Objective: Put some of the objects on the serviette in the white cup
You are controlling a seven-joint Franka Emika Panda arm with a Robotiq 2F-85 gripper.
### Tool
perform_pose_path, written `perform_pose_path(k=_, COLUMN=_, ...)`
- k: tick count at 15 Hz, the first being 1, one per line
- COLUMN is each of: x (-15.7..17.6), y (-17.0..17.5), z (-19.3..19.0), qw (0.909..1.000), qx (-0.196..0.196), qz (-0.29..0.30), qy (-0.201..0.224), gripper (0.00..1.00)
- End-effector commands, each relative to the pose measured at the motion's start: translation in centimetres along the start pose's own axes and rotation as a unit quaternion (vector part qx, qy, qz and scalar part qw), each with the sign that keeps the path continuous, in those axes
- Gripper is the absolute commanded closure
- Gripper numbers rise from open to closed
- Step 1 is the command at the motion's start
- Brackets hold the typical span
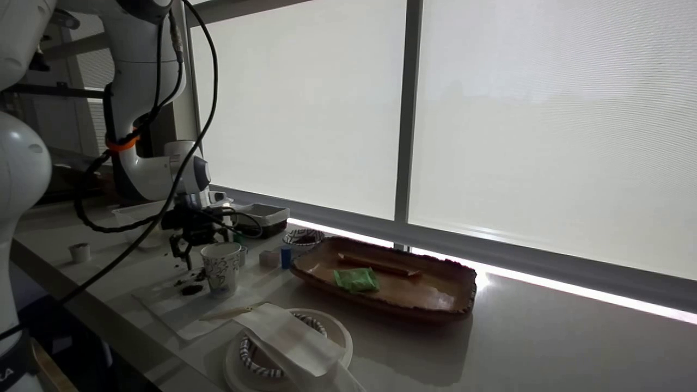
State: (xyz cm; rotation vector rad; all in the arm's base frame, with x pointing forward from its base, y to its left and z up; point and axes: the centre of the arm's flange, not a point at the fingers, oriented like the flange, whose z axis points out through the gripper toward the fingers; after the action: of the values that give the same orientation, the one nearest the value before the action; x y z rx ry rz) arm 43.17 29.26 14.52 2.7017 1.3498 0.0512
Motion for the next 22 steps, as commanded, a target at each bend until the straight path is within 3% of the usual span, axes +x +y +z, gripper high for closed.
perform_pose_path(k=1, x=-0.07, y=0.0, z=0.32, qw=1.0, qx=-0.008, qz=0.002, qy=0.002, gripper=0.23)
perform_pose_path(k=2, x=-0.18, y=0.07, z=0.28, qw=1.0, qx=-0.008, qz=0.005, qy=0.001, gripper=0.21)
perform_pose_path(k=5, x=-0.33, y=0.32, z=0.36, qw=0.9999, qx=-0.006, qz=0.01, qy=-0.001, gripper=0.29)
perform_pose_path(k=7, x=-0.36, y=0.45, z=0.39, qw=0.9999, qx=-0.006, qz=0.012, qy=-0.001, gripper=0.38)
perform_pose_path(k=9, x=-0.42, y=0.52, z=0.38, qw=0.9999, qx=-0.007, qz=0.013, qy=-0.002, gripper=0.59)
perform_pose_path(k=12, x=-0.44, y=0.55, z=0.25, qw=0.9999, qx=-0.007, qz=0.015, qy=-0.002, gripper=0.67)
perform_pose_path(k=15, x=-0.49, y=0.6, z=0.24, qw=0.9998, qx=-0.007, qz=0.017, qy=-0.002, gripper=0.55)
perform_pose_path(k=16, x=-0.5, y=0.64, z=0.24, qw=0.9998, qx=-0.007, qz=0.018, qy=-0.003, gripper=0.44)
perform_pose_path(k=18, x=-0.53, y=0.68, z=0.17, qw=0.9998, qx=-0.009, qz=0.019, qy=-0.003, gripper=0.35)
perform_pose_path(k=19, x=-0.57, y=0.68, z=0.09, qw=0.9997, qx=-0.01, qz=0.02, qy=-0.003, gripper=0.32)
perform_pose_path(k=22, x=-0.83, y=0.67, z=-0.12, qw=0.9995, qx=-0.011, qz=0.029, qy=-0.006, gripper=0.4)
